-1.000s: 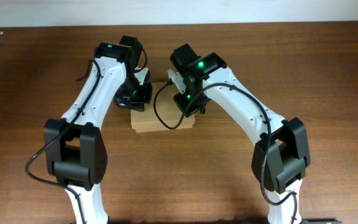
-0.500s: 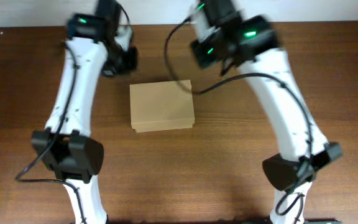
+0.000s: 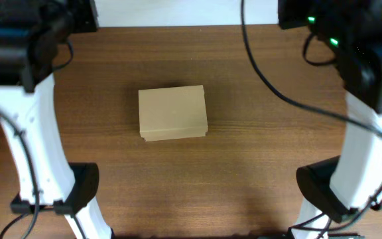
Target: Pack container
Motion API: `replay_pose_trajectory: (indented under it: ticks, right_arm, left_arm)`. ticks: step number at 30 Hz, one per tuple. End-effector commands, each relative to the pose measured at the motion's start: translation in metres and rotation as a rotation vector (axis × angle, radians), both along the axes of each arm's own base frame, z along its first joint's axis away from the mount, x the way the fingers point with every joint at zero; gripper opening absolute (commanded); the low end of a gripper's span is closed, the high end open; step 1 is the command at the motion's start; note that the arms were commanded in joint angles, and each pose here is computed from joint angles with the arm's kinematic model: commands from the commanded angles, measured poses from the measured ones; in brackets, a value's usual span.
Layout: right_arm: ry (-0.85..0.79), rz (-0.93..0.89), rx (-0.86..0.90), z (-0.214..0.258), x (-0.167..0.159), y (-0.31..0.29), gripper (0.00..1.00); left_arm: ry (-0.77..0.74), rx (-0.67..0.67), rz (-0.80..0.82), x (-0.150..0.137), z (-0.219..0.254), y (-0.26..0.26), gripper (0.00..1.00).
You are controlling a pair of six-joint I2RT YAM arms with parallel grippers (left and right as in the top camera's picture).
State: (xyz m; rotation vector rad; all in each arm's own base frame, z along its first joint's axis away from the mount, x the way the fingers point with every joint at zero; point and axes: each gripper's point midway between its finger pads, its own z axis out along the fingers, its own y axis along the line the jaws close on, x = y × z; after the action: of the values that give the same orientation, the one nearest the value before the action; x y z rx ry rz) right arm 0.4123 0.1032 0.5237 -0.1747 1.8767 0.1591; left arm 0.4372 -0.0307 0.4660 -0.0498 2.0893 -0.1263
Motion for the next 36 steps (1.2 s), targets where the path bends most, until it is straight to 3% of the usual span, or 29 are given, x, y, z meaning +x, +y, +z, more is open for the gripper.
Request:
replay_pose_trajectory:
  ticks: [1, 36]
  right_arm:
    - [-0.098, -0.01, 0.029, 0.033, -0.025, -0.009, 0.99]
    - [0.041, -0.001, -0.006, 0.001, -0.041, -0.011, 0.99]
  left_arm:
    - [-0.07, 0.017, 0.037, -0.014, 0.024, 0.009, 1.0]
    - [-0.01, 0.019, 0.032, -0.021, 0.011, 0.008, 1.0]
